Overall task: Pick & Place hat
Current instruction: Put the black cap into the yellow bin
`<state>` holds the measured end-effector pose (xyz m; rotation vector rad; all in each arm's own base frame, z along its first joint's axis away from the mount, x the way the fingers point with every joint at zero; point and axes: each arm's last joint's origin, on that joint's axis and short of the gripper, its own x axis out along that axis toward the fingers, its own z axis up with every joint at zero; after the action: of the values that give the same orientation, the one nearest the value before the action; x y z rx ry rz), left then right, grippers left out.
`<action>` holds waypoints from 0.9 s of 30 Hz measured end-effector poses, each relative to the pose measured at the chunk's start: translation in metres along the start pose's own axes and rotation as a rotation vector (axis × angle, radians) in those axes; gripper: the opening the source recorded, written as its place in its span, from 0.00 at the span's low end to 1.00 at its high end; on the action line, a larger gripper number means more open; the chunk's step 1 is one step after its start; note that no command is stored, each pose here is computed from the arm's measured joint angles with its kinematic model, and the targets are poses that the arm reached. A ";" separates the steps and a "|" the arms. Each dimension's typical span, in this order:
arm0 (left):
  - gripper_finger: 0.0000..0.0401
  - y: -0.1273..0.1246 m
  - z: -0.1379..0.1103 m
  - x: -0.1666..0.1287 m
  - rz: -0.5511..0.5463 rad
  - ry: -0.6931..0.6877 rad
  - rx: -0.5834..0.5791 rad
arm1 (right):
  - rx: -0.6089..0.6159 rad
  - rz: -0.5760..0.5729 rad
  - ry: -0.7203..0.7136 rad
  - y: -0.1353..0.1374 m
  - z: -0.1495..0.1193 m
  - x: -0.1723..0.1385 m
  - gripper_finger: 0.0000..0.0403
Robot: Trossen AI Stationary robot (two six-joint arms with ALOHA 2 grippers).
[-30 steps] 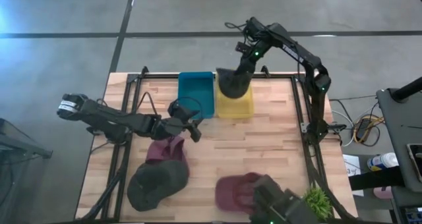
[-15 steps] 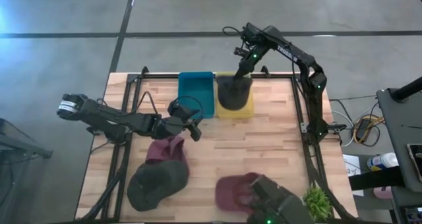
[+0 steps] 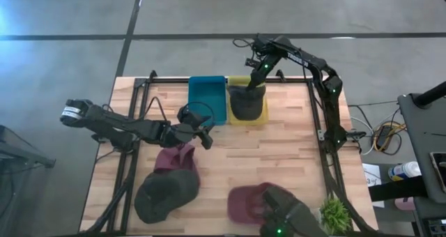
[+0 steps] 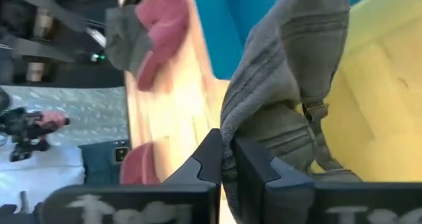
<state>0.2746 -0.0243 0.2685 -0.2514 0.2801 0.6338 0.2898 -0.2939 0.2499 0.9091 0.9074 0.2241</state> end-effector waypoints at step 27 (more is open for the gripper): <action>0.39 0.002 -0.006 0.000 0.014 0.029 0.010 | -0.229 -0.336 -0.086 0.031 0.034 -0.007 0.39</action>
<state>0.2725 -0.0241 0.2626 -0.2489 0.3130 0.6425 0.3169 -0.2981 0.2873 0.5399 0.9187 -0.0014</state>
